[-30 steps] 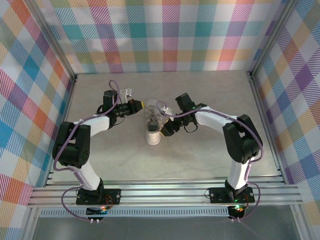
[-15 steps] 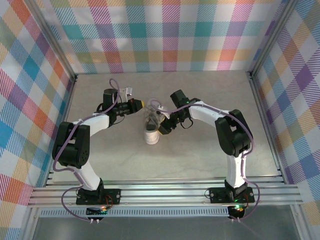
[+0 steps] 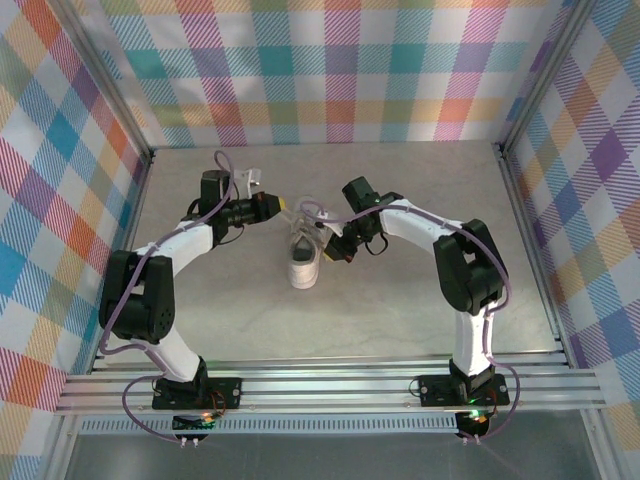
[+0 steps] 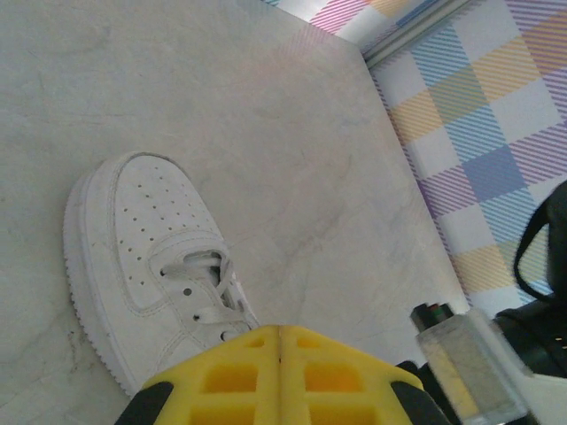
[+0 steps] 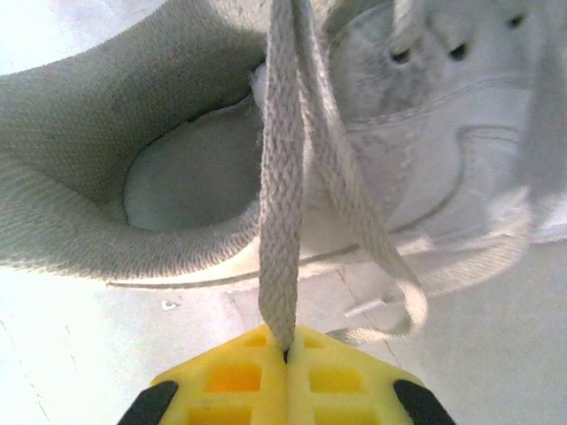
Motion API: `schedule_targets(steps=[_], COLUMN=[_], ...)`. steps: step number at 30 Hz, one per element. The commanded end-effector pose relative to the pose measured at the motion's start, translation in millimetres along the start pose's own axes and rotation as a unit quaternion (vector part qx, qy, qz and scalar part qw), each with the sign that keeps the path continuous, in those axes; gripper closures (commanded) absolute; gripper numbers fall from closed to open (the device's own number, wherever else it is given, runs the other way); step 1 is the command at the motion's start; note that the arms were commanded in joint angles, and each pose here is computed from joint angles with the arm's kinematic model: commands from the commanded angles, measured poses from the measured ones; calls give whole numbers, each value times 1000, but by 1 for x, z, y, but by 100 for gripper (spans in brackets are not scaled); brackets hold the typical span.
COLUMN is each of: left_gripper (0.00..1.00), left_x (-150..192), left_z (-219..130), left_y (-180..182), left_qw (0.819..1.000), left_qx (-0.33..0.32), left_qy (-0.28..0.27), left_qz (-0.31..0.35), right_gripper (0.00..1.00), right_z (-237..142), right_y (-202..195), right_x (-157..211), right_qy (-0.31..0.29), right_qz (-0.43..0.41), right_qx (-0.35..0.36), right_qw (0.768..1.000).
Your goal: Tie the shoes
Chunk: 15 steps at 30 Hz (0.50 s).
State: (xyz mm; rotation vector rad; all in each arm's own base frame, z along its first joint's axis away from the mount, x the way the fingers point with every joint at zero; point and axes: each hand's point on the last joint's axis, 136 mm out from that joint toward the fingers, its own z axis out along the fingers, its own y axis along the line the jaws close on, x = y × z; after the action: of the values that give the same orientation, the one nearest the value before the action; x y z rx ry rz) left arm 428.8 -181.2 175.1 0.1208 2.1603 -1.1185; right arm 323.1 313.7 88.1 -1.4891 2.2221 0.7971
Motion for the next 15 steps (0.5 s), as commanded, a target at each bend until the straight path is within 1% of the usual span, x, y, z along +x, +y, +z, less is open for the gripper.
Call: schedule_targets(steps=[1,6,12,15], left_gripper=[100,100,100,100], left_x=[-10,-7,-6,-1], left_z=[-13,-20,-34,-38], left_y=[-2,9,22,30], left_qw=[1000,997,994,992], left_qx=[-22,-66,-108,-125], left_qy=[-7,-5,-17,-5], left_qz=[22,28,24,24], right_gripper=[100,100,100,100], right_z=[-23,-34,-41,-47], right_y=[-6,-16,-29,-35], right_x=[-9,-8,8,14], right_qy=[5,31,83,93], right_qz=[-8,-5,2,10], right_qx=[40,71,107,119], right_qw=[999,997,991,988])
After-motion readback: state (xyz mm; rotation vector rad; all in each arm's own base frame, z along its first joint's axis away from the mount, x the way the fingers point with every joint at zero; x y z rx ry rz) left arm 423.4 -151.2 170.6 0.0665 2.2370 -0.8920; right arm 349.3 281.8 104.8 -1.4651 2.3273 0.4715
